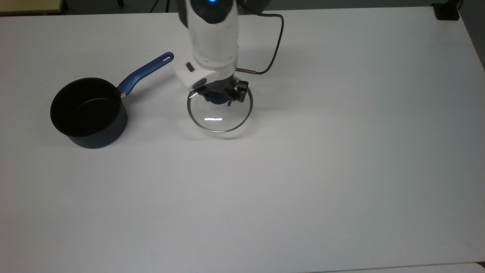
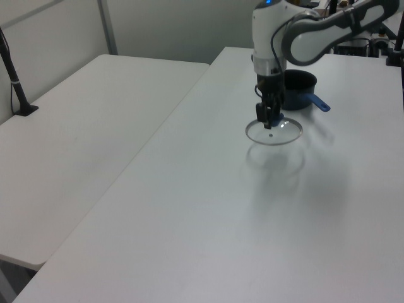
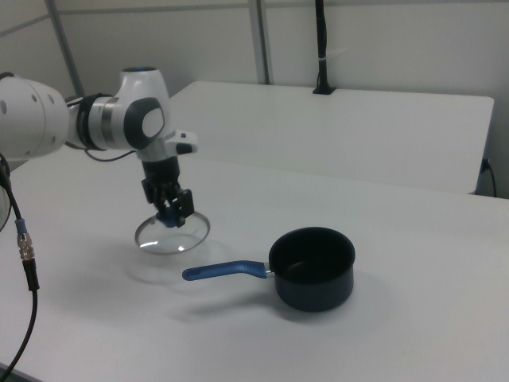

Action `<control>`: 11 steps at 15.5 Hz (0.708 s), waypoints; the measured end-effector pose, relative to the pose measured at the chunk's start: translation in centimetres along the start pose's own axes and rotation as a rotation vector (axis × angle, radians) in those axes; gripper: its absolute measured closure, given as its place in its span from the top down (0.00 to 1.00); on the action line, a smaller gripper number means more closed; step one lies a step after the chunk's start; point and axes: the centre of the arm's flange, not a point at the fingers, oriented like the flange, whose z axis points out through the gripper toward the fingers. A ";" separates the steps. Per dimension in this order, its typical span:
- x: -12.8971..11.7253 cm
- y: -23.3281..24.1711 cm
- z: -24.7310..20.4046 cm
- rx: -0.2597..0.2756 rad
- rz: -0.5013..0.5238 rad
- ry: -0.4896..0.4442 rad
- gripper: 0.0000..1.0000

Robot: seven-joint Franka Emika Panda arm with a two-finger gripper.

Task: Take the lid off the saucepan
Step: 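Lift the glass lid off the pan and carry it beside the pan, then lower the glass lid onto the table and open the gripper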

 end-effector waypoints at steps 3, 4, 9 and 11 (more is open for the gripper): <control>-1.6 -1.5 2.2 -0.024 -0.045 -0.020 0.57; -2.0 -1.8 3.0 -0.026 -0.058 -0.018 0.57; -3.3 -2.4 6.1 -0.028 -0.093 0.008 0.57; -3.3 -2.4 6.1 -0.026 -0.094 0.013 0.57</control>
